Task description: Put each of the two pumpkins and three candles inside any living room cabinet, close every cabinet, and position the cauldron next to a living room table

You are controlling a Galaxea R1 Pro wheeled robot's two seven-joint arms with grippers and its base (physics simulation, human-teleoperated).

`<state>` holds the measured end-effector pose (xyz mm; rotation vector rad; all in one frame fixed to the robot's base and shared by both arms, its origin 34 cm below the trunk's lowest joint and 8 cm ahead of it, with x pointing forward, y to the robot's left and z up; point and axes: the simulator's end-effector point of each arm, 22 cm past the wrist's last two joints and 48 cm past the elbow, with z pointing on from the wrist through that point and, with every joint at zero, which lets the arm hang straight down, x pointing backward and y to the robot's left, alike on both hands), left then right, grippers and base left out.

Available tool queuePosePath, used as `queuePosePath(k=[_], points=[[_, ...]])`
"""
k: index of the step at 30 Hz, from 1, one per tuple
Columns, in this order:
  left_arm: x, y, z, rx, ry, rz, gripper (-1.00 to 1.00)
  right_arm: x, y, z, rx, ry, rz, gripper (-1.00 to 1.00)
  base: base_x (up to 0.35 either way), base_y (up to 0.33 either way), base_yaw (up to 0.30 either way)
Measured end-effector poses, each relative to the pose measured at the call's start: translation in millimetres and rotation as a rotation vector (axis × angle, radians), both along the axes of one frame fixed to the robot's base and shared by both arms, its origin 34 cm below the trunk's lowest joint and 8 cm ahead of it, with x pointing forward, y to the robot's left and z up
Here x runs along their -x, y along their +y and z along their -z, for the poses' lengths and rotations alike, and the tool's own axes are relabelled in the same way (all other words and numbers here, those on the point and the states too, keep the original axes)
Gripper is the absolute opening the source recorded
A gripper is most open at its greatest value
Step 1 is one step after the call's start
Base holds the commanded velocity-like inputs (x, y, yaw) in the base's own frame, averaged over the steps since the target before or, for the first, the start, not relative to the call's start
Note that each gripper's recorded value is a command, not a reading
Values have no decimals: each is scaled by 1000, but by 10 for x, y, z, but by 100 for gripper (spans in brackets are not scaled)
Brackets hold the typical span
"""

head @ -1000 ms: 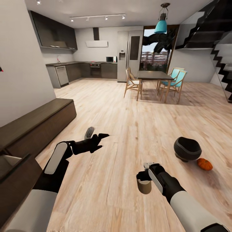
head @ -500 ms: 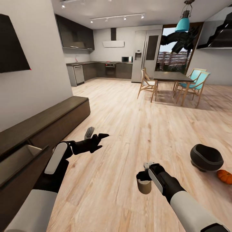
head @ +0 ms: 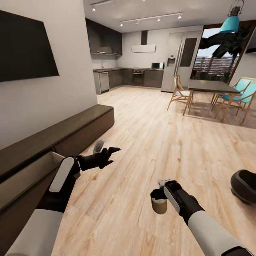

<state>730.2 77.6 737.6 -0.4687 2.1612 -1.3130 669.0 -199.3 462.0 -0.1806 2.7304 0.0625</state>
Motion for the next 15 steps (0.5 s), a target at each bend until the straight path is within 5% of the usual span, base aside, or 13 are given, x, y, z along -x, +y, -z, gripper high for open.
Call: queuePosePath(k=[15], points=[[-1,2,0,0,0,0,100,0,0,0,0,0,0,-100,0,0,285]])
